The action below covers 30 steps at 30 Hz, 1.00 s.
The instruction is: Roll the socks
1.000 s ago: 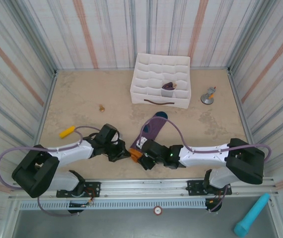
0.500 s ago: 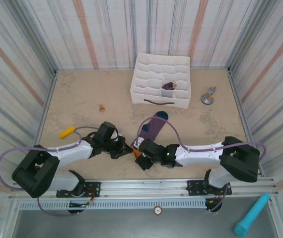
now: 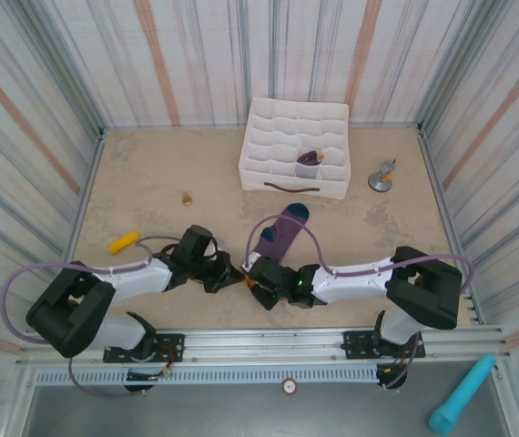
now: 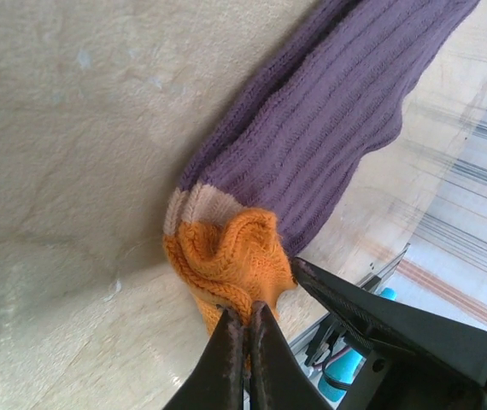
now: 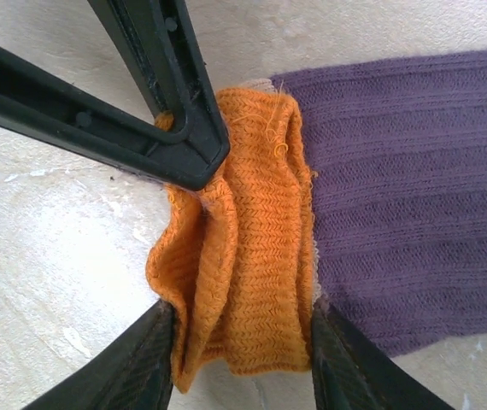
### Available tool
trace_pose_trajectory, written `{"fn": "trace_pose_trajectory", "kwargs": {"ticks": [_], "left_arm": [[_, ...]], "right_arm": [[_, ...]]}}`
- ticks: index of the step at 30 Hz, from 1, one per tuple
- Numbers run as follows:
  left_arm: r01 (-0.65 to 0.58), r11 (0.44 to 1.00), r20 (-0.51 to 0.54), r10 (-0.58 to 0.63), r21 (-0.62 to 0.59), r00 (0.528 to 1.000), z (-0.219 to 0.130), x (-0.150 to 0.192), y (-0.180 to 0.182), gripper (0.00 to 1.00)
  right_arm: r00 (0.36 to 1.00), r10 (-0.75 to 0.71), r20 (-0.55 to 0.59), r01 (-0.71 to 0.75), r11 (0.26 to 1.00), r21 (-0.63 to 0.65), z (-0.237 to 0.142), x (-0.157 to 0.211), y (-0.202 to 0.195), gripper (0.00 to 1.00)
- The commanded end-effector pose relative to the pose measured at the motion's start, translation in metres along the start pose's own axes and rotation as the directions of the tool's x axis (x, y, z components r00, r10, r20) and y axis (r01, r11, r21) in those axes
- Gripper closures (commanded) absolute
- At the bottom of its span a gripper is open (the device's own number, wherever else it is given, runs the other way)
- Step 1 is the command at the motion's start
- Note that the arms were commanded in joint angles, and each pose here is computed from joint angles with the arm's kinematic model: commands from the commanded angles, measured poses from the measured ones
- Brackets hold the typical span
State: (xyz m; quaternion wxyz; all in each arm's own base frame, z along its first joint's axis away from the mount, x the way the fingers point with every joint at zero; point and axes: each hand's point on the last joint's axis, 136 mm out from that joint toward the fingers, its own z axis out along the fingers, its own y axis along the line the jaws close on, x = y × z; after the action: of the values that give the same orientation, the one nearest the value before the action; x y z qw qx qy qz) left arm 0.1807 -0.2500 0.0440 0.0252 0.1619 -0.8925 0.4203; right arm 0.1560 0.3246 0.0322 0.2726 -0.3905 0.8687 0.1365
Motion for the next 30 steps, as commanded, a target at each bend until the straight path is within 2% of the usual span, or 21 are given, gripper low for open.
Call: {"fn": "trace_pose_trajectory", "kwargs": {"ticks": [1,9,14,16,19,20,22,24,27,30], "left_arm": [[0.021,1.0,-0.004,-0.022,-0.016,1.0,0.001,0.0,0.009,1.0],[0.021,0.999,-0.002,-0.021,-0.024,1.0,0.003,-0.001,0.011,1.0],[0.012,0.999,0.004,-0.012,-0.037,1.0,0.0,-0.002,0.012,0.99],[-0.001,0.999,0.01,0.001,-0.044,1.0,-0.004,-0.003,0.012,0.9],[-0.029,0.998,0.035,0.031,-0.06,0.999,-0.012,-0.006,0.009,0.7],[-0.042,0.997,0.045,0.045,-0.069,0.998,-0.015,-0.008,0.007,0.64],[-0.078,0.993,0.067,0.084,-0.092,0.994,-0.021,-0.011,0.003,0.44],[-0.11,0.989,0.079,0.118,-0.099,0.99,-0.025,-0.014,0.0,0.35],[-0.155,0.984,0.101,0.163,-0.085,0.981,-0.025,-0.019,-0.004,0.34],[-0.181,0.979,0.115,0.191,-0.091,0.975,-0.02,-0.026,-0.002,0.45]], "right_arm": [[0.999,0.03,0.028,-0.031,0.999,0.009,0.002,-0.011,0.0,0.57],[0.997,0.074,0.01,-0.074,0.997,0.007,0.01,-0.008,-0.005,0.8],[0.994,0.11,-0.002,-0.11,0.994,0.005,0.013,-0.007,-0.009,0.88],[0.988,0.155,-0.014,-0.155,0.988,-0.017,0.015,-0.006,-0.013,0.94],[0.971,0.235,-0.048,-0.238,0.969,-0.069,0.018,-0.005,-0.018,1.0],[0.964,0.259,-0.064,-0.264,0.961,-0.086,0.02,-0.003,-0.02,1.0],[0.944,0.316,-0.095,-0.326,0.937,-0.127,0.023,-0.002,-0.022,1.0],[0.92,0.369,-0.131,-0.387,0.908,-0.16,0.028,0.0,-0.024,1.0],[0.872,0.454,-0.185,-0.487,0.845,-0.221,0.033,0.002,-0.024,1.0],[0.818,0.526,-0.232,-0.573,0.777,-0.26,0.037,0.003,-0.027,1.0]]}}
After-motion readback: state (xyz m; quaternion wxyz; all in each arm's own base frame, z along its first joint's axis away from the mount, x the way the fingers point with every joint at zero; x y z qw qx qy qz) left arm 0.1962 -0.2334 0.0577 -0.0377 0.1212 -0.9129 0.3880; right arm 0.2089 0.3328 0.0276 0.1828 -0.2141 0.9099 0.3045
